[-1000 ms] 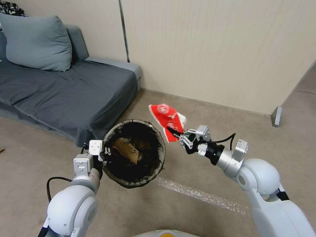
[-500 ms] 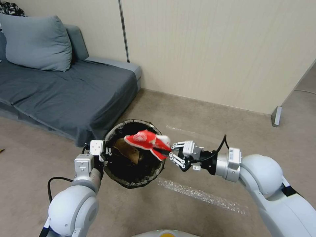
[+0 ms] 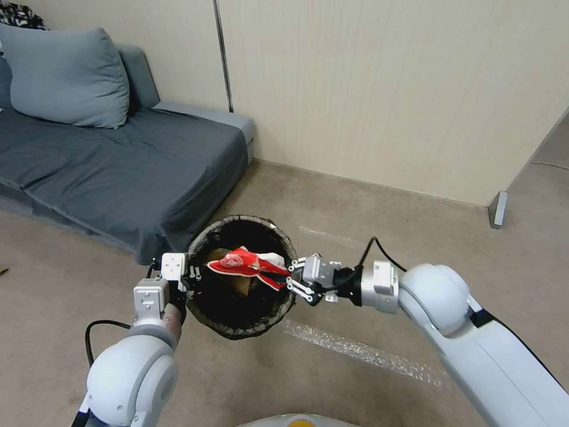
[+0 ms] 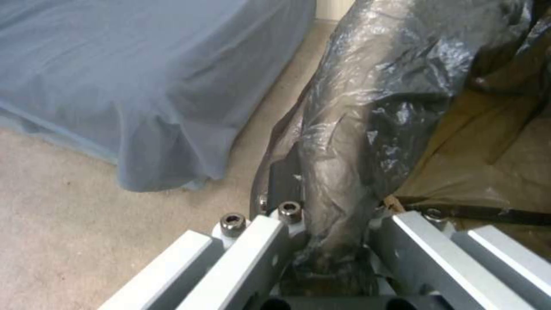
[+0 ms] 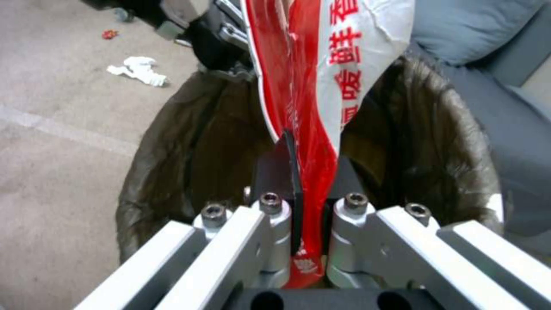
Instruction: Pick up the trash bin, then pick up the garbage from the floor and place it into the trash bin.
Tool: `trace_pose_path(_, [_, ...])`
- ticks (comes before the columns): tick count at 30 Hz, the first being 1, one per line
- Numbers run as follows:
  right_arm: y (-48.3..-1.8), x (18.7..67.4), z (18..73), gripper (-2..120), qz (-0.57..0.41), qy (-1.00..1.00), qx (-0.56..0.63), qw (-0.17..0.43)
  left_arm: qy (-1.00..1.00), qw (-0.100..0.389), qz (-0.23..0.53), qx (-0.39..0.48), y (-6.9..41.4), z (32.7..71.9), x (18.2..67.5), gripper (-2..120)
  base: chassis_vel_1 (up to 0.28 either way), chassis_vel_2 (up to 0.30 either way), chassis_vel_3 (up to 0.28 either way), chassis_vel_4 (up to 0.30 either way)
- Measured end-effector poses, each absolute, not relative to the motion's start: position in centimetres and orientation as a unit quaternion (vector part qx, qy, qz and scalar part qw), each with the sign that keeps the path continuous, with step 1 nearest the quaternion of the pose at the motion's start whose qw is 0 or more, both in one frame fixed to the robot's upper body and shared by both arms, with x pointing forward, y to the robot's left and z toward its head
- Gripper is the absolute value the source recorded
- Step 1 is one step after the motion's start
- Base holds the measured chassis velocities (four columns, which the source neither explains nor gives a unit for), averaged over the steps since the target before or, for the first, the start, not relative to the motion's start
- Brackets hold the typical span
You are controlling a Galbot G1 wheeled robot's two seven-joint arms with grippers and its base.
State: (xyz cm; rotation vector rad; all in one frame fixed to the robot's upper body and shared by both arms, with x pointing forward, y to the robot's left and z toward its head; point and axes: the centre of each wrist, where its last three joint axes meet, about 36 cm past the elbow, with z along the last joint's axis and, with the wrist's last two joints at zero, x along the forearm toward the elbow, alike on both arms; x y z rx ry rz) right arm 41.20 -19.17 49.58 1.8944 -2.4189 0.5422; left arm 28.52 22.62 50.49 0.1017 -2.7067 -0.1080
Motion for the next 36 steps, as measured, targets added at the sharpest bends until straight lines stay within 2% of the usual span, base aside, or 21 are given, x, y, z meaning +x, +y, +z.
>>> trace_pose_path(7, [-16.5, 43.1, 48.2, 1, 0.140, -0.783, 0.605, 0.022, -0.975, 0.215, -0.039, 0.037, 22.7, 50.4, 28.6, 0, 0.000, 0.000, 0.000, 0.000])
trace_pose_path(13, [-16.2, 43.4, 48.1, 1, 0.136, -0.792, 0.595, 0.025, -0.975, 0.215, -0.040, 0.037, 22.7, 50.3, 28.7, 0, 0.000, 0.000, 0.000, 0.000])
trace_pose_path(15, [-16.4, 43.3, 47.7, 10, 0.137, -0.796, 0.589, 0.030, -0.975, 0.215, -0.039, 0.037, 22.8, 50.4, 28.7, 0, 0.000, 0.000, 0.000, 0.000])
trace_pose_path(16, [-16.4, 43.3, 47.7, 10, 0.137, -0.796, 0.589, 0.030, -0.975, 0.215, -0.039, 0.037, 22.8, 50.4, 28.7, 0, 0.000, 0.000, 0.000, 0.000])
trace_pose_path(19, [-16.8, 43.1, 47.0, 25, 0.135, -0.803, 0.579, 0.038, -0.975, 0.216, -0.031, 0.034, 22.8, 50.4, 28.7, 0, 0.000, 0.000, 0.000, 0.000])
trace_pose_path(22, [-16.9, 43.1, 46.8, 30, 0.134, -0.807, 0.574, 0.039, -0.975, 0.216, -0.029, 0.034, 22.8, 50.4, 28.7, 0, 0.000, 0.000, 0.000, 0.000])
trace_pose_path(23, [-17.2, 43.3, 46.5, 39, 0.136, -0.811, 0.568, 0.038, -0.976, 0.215, -0.029, 0.034, 22.7, 50.5, 28.7, 0, 0.000, 0.000, 0.000, 0.000])
trace_pose_path(24, [-17.2, 43.3, 46.5, 39, 0.136, -0.811, 0.568, 0.038, -0.976, 0.215, -0.029, 0.034, 22.7, 50.5, 28.7, 0, 0.000, 0.000, 0.000, 0.000])
trace_pose_path(27, [-17.5, 43.5, 46.2, 52, 0.135, -0.817, 0.560, 0.040, -0.976, 0.213, -0.030, 0.033, 22.7, 50.6, 28.7, 0, 0.000, 0.000, 0.000, 0.000])
trace_pose_path(29, [-17.6, 43.5, 46.1, 56, 0.135, -0.818, 0.558, 0.040, -0.976, 0.213, -0.030, 0.033, 22.7, 50.7, 28.6, 0, 0.000, 0.000, 0.000, 0.000])
trace_pose_path(33, [-17.7, 43.3, 45.8, 75, 0.132, -0.823, 0.551, 0.044, -0.976, 0.211, -0.032, 0.032, 22.8, 50.8, 28.6, 0, 0.000, 0.000, 0.000, 0.000])
trace_pose_path(34, [-17.7, 43.3, 45.7, 75, 0.131, -0.823, 0.551, 0.045, -0.977, 0.211, -0.032, 0.032, 22.8, 50.8, 28.6, 0, 0.000, 0.000, 0.000, 0.000])
trace_pose_path(36, [-17.7, 43.2, 45.6, 87, 0.129, -0.825, 0.549, 0.046, -0.977, 0.210, -0.033, 0.032, 22.8, 50.9, 28.6, 0, 0.000, 0.000, 0.000, 0.000])
